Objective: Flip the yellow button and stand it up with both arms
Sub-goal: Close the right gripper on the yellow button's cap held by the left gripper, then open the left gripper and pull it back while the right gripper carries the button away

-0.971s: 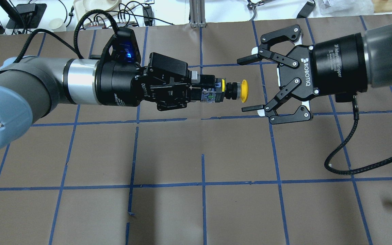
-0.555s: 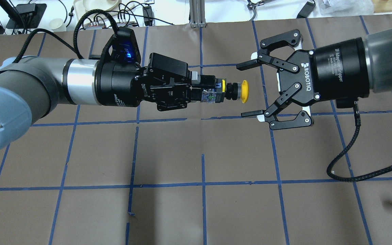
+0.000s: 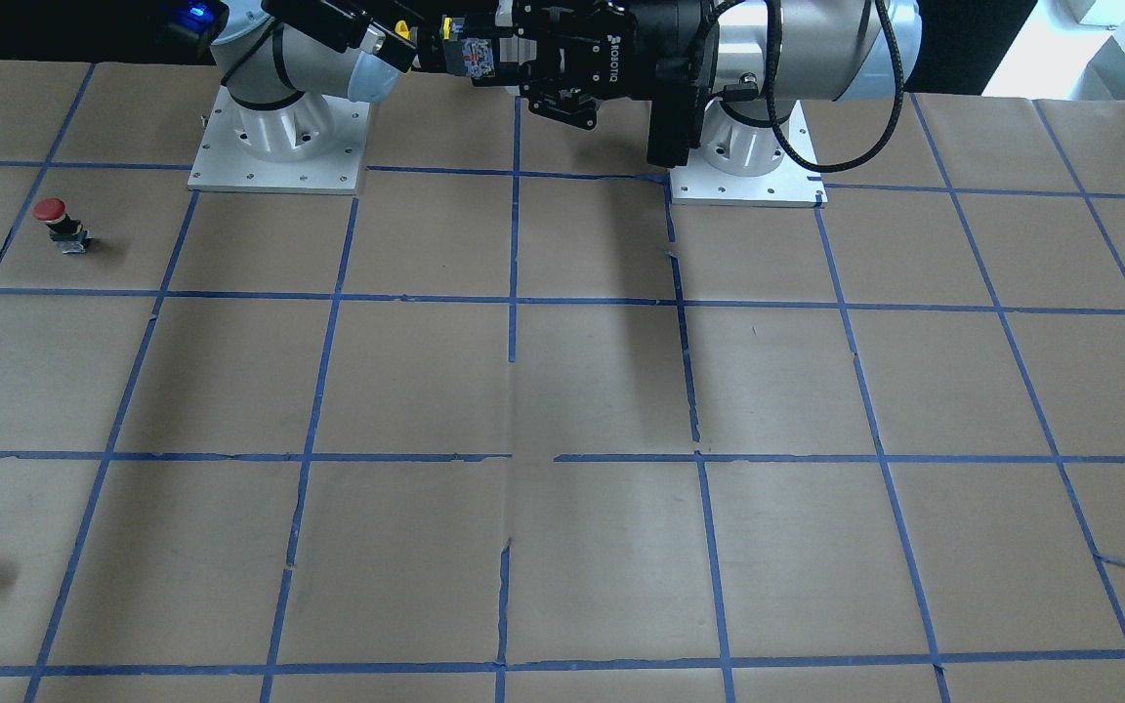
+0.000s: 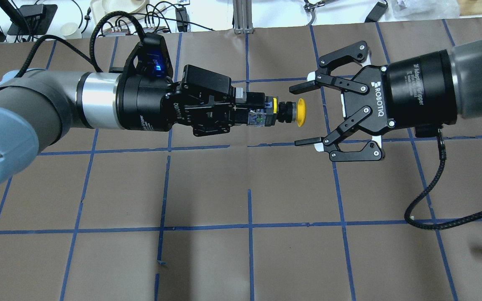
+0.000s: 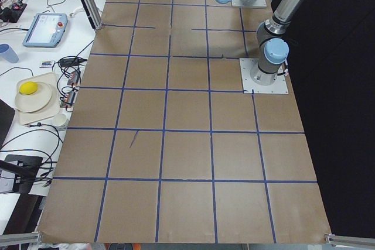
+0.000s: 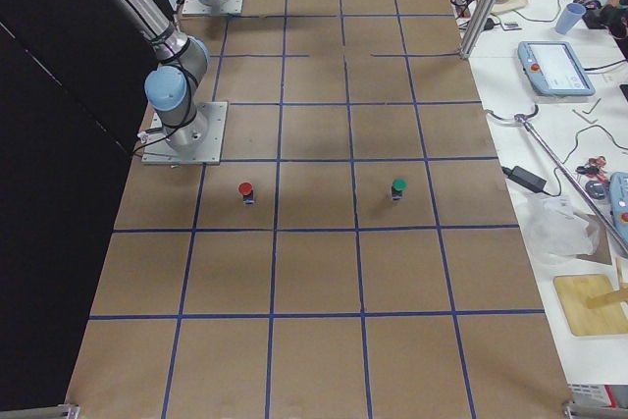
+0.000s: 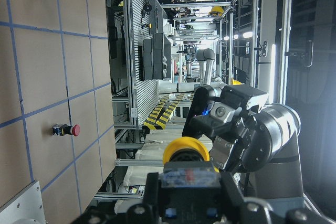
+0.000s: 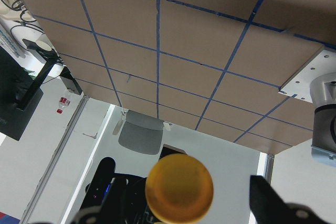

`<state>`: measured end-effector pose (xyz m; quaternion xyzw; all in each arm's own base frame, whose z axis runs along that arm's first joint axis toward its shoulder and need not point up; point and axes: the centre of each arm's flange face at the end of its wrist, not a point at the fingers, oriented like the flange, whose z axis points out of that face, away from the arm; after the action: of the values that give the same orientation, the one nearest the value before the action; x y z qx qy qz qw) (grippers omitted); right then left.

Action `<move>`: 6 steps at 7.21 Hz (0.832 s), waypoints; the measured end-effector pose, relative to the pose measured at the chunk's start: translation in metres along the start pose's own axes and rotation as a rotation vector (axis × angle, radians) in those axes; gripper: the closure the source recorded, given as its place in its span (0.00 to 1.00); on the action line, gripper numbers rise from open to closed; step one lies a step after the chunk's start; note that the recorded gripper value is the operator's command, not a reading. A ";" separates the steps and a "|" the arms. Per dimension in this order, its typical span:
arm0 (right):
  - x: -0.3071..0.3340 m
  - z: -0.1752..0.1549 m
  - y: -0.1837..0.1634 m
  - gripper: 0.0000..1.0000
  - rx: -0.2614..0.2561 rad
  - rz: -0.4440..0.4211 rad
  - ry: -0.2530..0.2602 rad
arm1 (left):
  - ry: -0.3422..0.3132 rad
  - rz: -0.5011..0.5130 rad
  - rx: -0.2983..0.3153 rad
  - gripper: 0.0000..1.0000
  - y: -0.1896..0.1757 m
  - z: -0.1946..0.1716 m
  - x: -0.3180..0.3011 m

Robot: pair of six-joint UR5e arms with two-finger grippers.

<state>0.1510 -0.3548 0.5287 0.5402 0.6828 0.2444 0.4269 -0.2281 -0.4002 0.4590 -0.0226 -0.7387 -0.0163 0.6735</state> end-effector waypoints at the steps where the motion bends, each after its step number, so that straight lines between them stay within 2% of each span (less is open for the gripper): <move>1: 0.000 0.000 0.000 0.67 0.000 0.001 0.000 | 0.000 0.000 0.000 0.81 0.000 0.000 0.000; 2: -0.001 0.000 0.000 0.69 0.000 -0.001 -0.001 | 0.000 0.000 -0.001 0.81 0.000 0.000 0.000; 3: -0.001 0.000 0.000 0.69 0.000 -0.002 -0.003 | -0.001 0.001 -0.001 0.67 0.000 0.000 0.000; 4: -0.001 -0.001 0.000 0.69 -0.001 -0.003 -0.004 | -0.006 0.001 -0.005 0.01 0.000 0.000 0.000; 6: -0.002 -0.001 0.000 0.69 0.001 -0.005 -0.006 | -0.016 0.004 -0.012 0.00 0.001 0.000 -0.001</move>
<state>0.1501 -0.3560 0.5303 0.5396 0.6829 0.2413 0.4293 -0.2281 -0.3996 0.4578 -0.0282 -0.7439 -0.0189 0.6674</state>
